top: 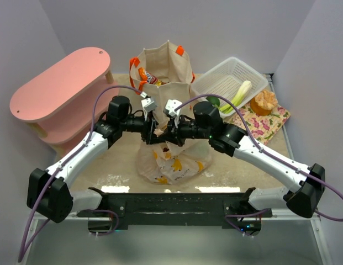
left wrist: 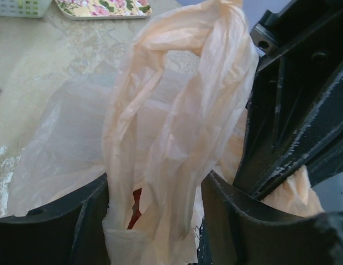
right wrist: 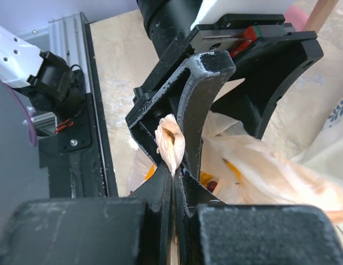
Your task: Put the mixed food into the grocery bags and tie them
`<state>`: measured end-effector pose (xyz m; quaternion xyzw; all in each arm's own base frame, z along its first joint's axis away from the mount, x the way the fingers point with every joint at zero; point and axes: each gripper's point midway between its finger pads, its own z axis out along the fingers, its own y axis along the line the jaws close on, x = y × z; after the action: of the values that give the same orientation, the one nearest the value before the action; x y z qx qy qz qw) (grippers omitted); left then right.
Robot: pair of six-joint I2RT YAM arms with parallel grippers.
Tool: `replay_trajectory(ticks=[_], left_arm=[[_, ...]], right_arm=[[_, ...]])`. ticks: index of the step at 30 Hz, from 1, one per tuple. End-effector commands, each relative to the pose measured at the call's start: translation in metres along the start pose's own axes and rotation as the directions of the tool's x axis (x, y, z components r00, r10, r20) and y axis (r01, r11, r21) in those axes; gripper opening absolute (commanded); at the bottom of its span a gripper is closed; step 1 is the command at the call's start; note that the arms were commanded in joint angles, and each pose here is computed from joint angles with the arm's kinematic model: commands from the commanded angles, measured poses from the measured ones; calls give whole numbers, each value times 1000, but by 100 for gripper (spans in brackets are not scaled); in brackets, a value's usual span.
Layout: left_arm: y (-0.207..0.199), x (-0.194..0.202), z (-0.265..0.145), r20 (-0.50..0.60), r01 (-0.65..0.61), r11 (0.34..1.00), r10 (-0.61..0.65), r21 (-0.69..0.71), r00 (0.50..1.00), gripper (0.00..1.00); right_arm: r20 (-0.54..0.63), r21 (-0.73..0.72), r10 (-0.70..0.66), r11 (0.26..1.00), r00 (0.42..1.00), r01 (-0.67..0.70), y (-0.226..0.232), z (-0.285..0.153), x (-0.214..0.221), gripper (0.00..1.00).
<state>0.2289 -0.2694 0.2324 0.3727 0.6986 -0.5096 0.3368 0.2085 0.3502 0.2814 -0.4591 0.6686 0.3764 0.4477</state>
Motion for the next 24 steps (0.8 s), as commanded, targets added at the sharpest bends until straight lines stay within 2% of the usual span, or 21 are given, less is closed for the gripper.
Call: replay_trajectory(ticks=[1, 5, 11, 19, 24], left_arm=[[-22, -4, -11, 9, -92, 995, 92, 34, 996, 68], [-25, -3, -17, 6, -137, 991, 137, 9, 991, 79], [-34, -7, -31, 0, -239, 970, 239, -34, 971, 85], [-46, 5, -42, -40, -298, 955, 297, -12, 954, 85], [-63, -5, -53, -16, -387, 922, 387, -8, 922, 85]], right_arm=[[41, 61, -18, 998, 999, 16, -13, -1, -20, 0], [38, 65, -19, 998, 999, 17, -14, -4, -19, 0], [24, 76, -33, 997, 999, 31, -17, -8, -16, 0], [28, 83, -40, 996, 999, 37, -20, -11, -18, 0], [24, 92, -41, 995, 999, 38, -23, -12, -17, 0]])
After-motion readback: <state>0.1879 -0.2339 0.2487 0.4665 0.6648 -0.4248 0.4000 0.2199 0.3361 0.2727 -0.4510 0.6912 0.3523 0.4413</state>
